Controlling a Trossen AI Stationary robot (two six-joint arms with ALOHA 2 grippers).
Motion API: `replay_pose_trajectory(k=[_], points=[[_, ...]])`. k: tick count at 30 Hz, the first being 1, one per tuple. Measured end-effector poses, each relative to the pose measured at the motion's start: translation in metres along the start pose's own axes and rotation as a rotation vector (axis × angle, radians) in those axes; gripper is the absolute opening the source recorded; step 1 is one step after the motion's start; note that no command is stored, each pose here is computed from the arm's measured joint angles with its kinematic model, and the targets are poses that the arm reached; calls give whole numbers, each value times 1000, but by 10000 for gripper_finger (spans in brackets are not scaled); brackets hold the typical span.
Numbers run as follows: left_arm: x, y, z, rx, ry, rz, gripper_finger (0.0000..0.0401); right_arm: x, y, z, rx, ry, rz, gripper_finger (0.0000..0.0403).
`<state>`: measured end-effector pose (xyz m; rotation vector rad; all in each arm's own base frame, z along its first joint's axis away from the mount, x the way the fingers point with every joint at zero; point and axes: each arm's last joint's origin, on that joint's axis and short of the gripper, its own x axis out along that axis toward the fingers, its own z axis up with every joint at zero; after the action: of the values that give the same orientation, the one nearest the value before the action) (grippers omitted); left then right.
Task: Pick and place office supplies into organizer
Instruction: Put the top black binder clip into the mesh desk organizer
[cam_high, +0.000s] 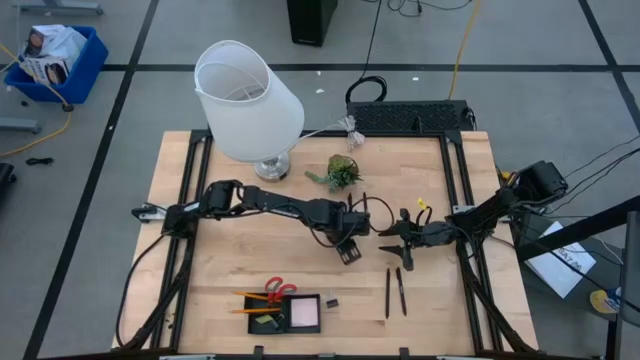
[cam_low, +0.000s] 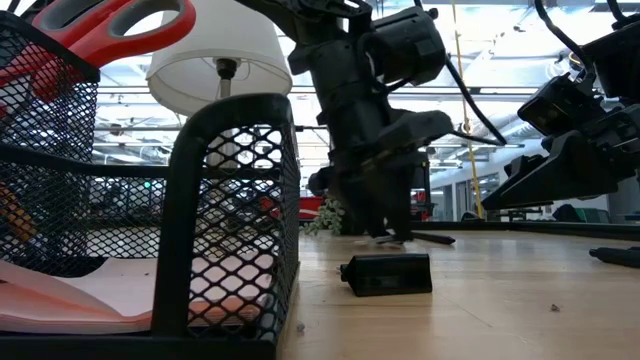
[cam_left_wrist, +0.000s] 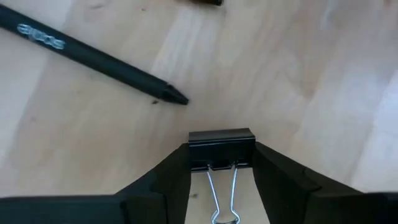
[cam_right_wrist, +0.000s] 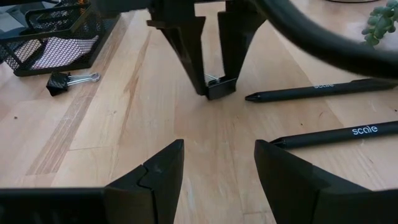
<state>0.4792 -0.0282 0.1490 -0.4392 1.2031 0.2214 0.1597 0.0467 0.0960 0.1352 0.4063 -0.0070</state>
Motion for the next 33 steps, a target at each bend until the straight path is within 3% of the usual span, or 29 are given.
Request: replay_pose_trajectory(k=[6,14,22,29,33], points=[[0,0,1,-24,4,-19,136,0,0,0,0,0,1,192],[0,0,1,-45,2,-19,164,0,0,0,0,0,0,192],[-1,-1,1,-12,2,-27,136,0,0,0,0,0,0,192],[-1,-1,1,8,0,-28,165,0,0,0,0,0,0,192],[-1,-2,1,13,-1,-29,162,0,0,0,0,0,0,192]])
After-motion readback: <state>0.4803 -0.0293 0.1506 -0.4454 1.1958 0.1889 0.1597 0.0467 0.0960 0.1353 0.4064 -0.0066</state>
